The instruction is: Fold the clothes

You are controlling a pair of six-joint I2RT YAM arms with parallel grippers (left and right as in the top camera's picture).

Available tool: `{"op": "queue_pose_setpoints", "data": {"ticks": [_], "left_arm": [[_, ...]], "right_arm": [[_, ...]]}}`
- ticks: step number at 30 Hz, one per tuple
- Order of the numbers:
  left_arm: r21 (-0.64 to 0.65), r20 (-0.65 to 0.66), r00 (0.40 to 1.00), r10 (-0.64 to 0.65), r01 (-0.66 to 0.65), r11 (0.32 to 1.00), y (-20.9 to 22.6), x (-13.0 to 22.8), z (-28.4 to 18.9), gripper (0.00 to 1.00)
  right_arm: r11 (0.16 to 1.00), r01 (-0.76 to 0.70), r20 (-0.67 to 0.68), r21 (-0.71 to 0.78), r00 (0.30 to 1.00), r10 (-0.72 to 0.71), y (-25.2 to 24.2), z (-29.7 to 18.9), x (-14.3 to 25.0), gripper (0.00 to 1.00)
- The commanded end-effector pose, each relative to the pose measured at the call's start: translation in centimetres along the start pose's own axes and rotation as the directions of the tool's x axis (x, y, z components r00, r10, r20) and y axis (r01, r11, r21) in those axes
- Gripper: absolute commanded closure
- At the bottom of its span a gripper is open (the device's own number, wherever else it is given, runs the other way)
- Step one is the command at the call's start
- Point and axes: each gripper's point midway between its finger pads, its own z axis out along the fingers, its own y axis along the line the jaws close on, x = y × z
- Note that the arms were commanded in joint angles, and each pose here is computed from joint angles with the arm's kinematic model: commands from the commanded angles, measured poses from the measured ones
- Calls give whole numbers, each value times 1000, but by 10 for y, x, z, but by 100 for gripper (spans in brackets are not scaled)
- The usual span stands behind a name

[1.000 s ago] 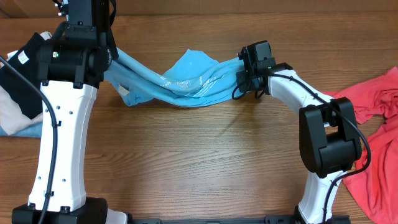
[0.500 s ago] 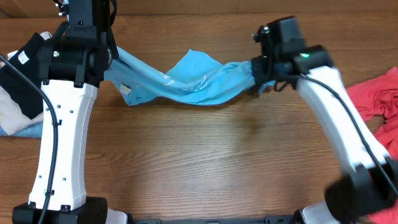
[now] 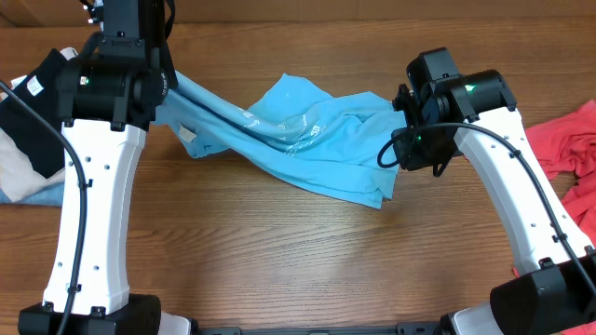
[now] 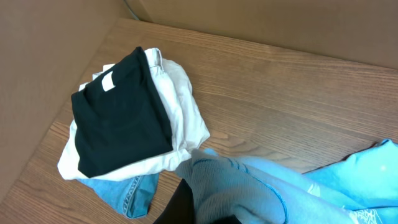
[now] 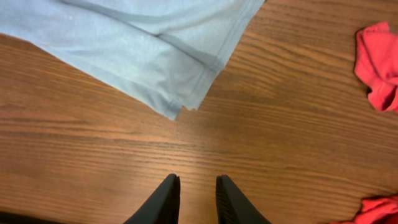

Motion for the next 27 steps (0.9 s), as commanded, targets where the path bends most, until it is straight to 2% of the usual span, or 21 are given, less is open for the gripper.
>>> {"op": "queue_pose_setpoints", "data": {"ticks": [1,10,14,17,21,27], "left_arm": [[-1,13,1000,-14,14,1000,-1,-5,-1,96],[-3,3,1000,-9,9,1000,-1,-2,-1,96],[1,2,1000,-9,9,1000,-1,-2,-1,95],[3,0,1000,-8,8,1000,-1,-1,-1,96],[1,-5,1000,-5,5,1000,-1,0,-1,96],[2,-5,1000,-8,8,1000,-1,0,-1,95]], "right_arm": [[1000,-6,9,10,1000,6,-3,-2,-1,76],[990,-20,-60,-142,998,11,23,11,14,76],[989,-44,-78,-138,996,33,22,37,18,75],[992,-65,-64,-112,996,58,17,60,17,68],[991,-123,-31,-45,992,122,5,89,15,64],[991,-121,-4,-49,993,121,5,124,13,62]]}}
